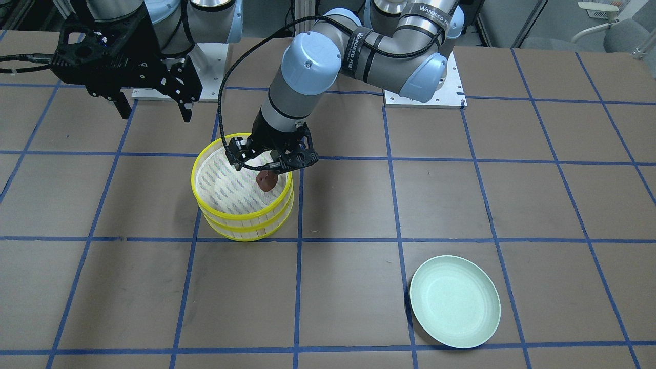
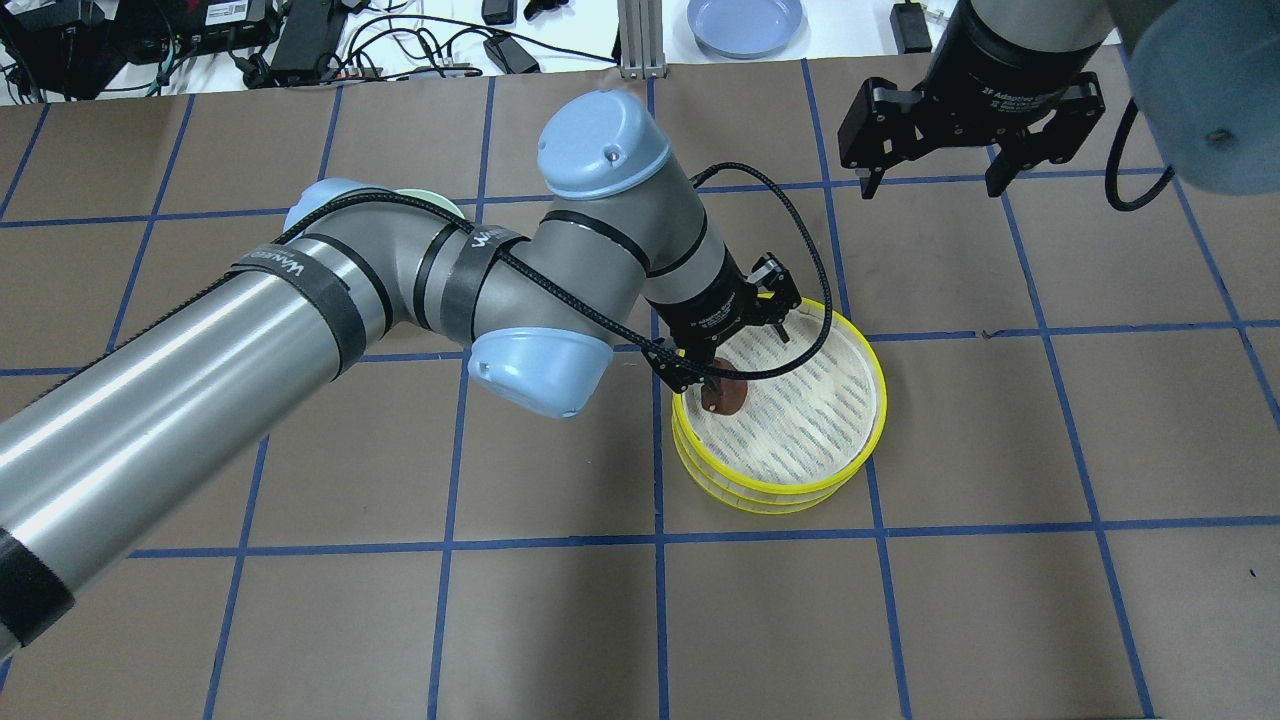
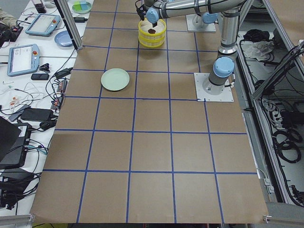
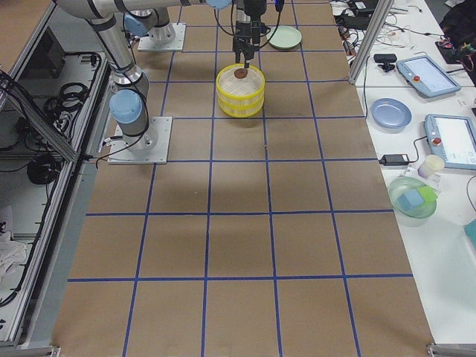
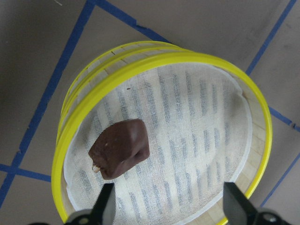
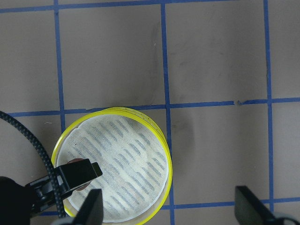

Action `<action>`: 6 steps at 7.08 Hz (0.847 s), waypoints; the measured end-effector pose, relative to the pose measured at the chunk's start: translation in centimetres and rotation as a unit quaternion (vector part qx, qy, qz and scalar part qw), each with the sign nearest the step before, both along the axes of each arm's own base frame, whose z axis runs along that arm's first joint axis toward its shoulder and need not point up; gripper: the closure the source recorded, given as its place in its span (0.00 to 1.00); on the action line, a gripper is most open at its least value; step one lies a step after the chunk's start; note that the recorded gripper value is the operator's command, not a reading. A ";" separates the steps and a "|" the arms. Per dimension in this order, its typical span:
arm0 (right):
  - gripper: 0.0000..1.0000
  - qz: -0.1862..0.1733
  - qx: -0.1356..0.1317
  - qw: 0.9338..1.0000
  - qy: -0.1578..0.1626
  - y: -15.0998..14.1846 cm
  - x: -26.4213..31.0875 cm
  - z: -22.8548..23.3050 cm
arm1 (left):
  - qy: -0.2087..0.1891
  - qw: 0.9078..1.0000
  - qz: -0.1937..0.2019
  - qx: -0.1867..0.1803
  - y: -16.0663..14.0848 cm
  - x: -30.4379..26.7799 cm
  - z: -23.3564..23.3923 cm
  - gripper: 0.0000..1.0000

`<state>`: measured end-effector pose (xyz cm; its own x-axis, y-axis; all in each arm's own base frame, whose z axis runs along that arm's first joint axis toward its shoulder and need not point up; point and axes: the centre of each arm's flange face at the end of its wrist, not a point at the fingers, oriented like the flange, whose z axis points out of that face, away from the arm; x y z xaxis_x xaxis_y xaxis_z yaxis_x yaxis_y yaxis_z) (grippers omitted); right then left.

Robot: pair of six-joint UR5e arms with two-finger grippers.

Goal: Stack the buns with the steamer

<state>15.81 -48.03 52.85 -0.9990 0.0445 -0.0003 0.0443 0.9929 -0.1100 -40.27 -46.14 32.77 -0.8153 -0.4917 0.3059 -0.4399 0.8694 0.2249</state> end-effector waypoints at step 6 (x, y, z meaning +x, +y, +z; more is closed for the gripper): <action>0.00 -0.001 0.003 1.000 0.004 0.2 -0.1 0.0 | -0.095 0.968 -0.188 -0.134 -9.3 21.8 8.6 0.00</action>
